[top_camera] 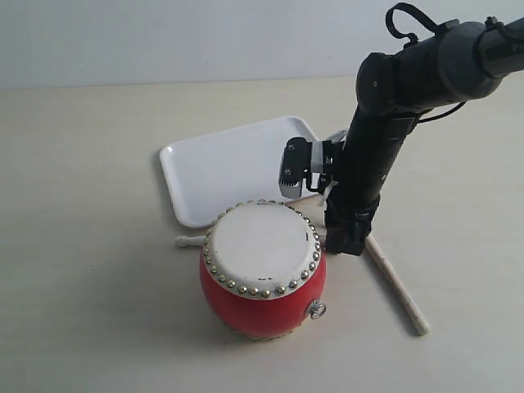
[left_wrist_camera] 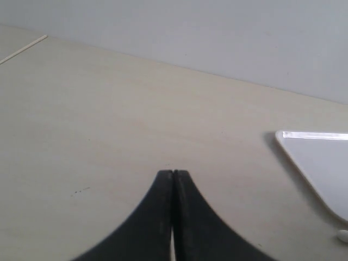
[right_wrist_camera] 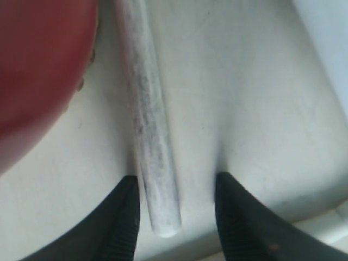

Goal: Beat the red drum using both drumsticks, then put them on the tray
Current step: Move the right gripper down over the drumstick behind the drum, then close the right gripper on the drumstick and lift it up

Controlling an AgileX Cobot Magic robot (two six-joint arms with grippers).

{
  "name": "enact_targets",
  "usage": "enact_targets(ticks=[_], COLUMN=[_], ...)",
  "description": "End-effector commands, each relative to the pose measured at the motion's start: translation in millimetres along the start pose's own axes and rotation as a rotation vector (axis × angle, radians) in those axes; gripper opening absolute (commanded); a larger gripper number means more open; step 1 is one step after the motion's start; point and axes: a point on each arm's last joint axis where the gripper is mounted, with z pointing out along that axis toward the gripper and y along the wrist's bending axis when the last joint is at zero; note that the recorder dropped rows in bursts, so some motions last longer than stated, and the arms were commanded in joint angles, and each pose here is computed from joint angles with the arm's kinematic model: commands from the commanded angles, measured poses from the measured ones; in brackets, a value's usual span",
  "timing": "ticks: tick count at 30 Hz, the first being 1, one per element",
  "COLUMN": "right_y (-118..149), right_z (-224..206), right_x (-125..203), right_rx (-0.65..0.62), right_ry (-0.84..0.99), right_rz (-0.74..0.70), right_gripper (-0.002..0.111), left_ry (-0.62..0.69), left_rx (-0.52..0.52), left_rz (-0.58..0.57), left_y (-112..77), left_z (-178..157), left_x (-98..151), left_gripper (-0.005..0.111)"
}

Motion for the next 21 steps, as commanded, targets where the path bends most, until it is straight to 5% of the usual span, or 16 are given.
enact_targets(ticks=[1, 10, 21], right_y=[-0.4, -0.1, 1.9], right_z=[2.3, 2.3, -4.0], right_x=[-0.5, -0.4, -1.1], right_rx=[0.0, -0.004, -0.008], right_ry=[0.003, 0.005, -0.001], right_rz=[-0.004, -0.004, -0.003], right_gripper=[0.032, 0.001, 0.0], left_ry=[-0.005, -0.005, -0.005], left_rx=[0.005, 0.005, 0.005], left_rz=[0.003, 0.003, 0.003], left_y=[0.0, 0.0, 0.0], left_z=[0.0, 0.0, 0.0], left_x=[0.6, 0.6, 0.6], left_gripper=[0.0, 0.0, 0.0])
